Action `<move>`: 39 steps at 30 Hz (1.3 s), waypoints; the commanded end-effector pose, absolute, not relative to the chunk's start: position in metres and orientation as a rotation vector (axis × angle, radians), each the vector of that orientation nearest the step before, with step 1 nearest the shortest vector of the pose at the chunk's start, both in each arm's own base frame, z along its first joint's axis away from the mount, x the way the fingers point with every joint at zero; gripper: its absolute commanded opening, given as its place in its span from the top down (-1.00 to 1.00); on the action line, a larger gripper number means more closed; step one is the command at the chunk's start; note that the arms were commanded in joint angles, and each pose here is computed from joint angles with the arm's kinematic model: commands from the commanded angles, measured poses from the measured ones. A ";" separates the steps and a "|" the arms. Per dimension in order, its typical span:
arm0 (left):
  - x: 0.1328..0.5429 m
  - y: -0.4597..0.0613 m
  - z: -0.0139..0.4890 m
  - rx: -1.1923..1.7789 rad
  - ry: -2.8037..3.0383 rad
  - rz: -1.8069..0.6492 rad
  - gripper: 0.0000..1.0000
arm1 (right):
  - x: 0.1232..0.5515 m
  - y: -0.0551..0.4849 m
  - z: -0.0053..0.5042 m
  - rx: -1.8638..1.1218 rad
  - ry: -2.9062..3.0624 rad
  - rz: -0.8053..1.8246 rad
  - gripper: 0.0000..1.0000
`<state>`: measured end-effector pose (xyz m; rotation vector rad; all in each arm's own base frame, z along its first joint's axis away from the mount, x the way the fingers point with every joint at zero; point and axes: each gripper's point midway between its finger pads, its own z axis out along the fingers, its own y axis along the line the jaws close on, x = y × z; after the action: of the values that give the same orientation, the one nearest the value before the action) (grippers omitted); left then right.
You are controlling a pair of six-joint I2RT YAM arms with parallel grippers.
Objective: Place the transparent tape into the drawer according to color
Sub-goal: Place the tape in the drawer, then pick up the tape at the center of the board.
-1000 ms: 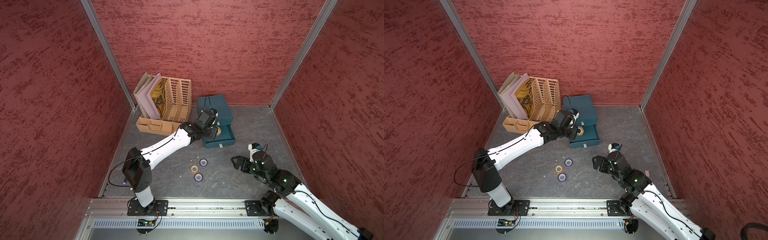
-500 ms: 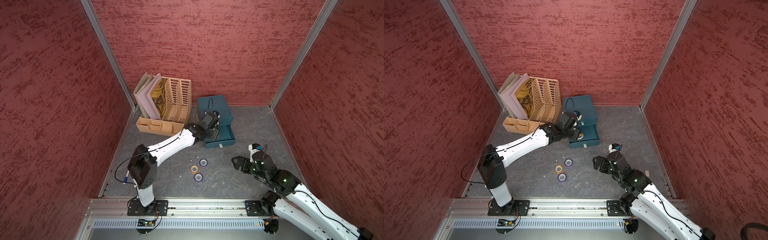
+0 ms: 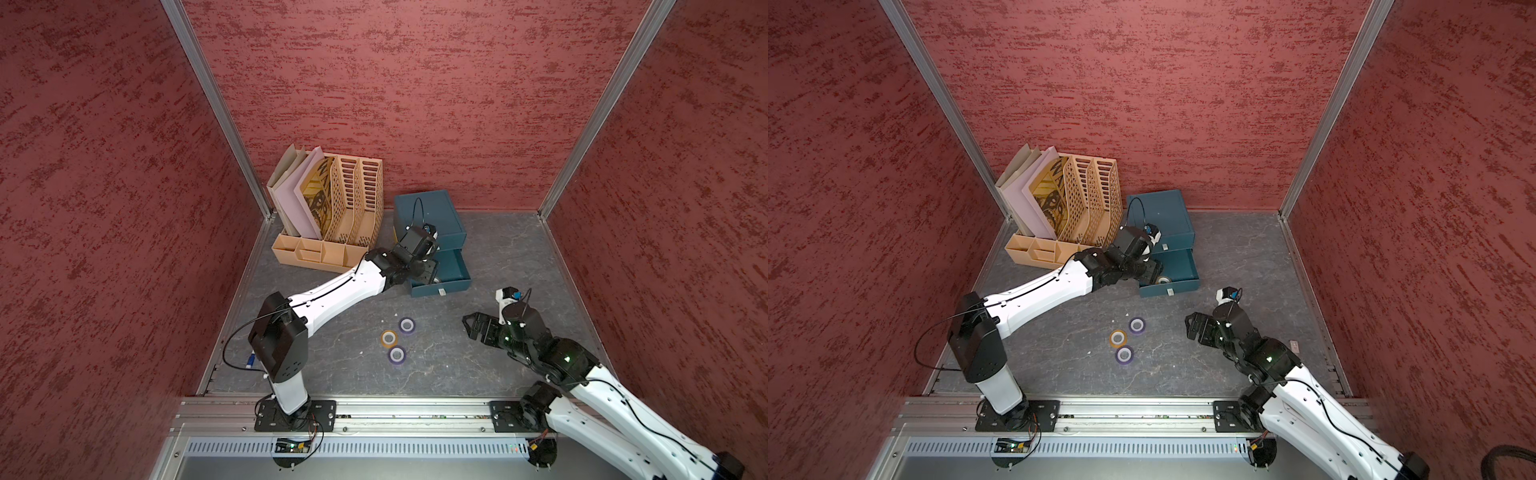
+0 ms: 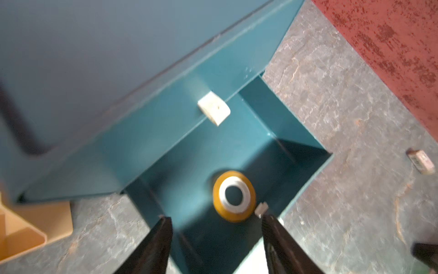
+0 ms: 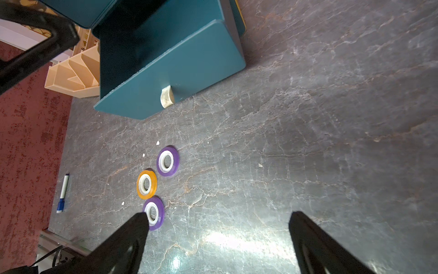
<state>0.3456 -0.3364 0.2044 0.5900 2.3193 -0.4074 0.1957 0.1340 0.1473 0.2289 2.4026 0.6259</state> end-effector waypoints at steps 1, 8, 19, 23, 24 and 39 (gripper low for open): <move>0.332 -0.319 0.223 0.548 2.320 -0.490 -0.57 | 0.195 0.137 0.152 0.191 2.398 0.629 -0.97; 0.299 -0.284 0.214 0.530 2.397 -0.512 -0.99 | 0.196 0.140 0.152 0.180 2.405 0.634 -0.97; 0.245 -0.243 0.162 0.533 2.649 -0.533 -0.99 | 0.197 0.144 0.153 0.160 2.416 0.639 -0.97; 0.226 -0.235 0.134 0.525 2.767 -0.517 -0.99 | 0.197 0.147 0.152 0.154 2.424 0.650 -0.97; 0.222 -0.233 0.126 0.519 2.799 -0.511 -0.99 | 0.197 0.147 0.152 0.153 2.424 0.651 -0.97; 0.209 -0.214 0.056 0.543 3.044 -0.316 -0.96 | 0.198 0.148 0.149 0.143 2.432 0.646 -0.97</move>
<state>0.2060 -0.2145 0.0571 0.5250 3.0358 -0.3267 0.1951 0.1409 0.1341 0.1752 2.4710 0.6032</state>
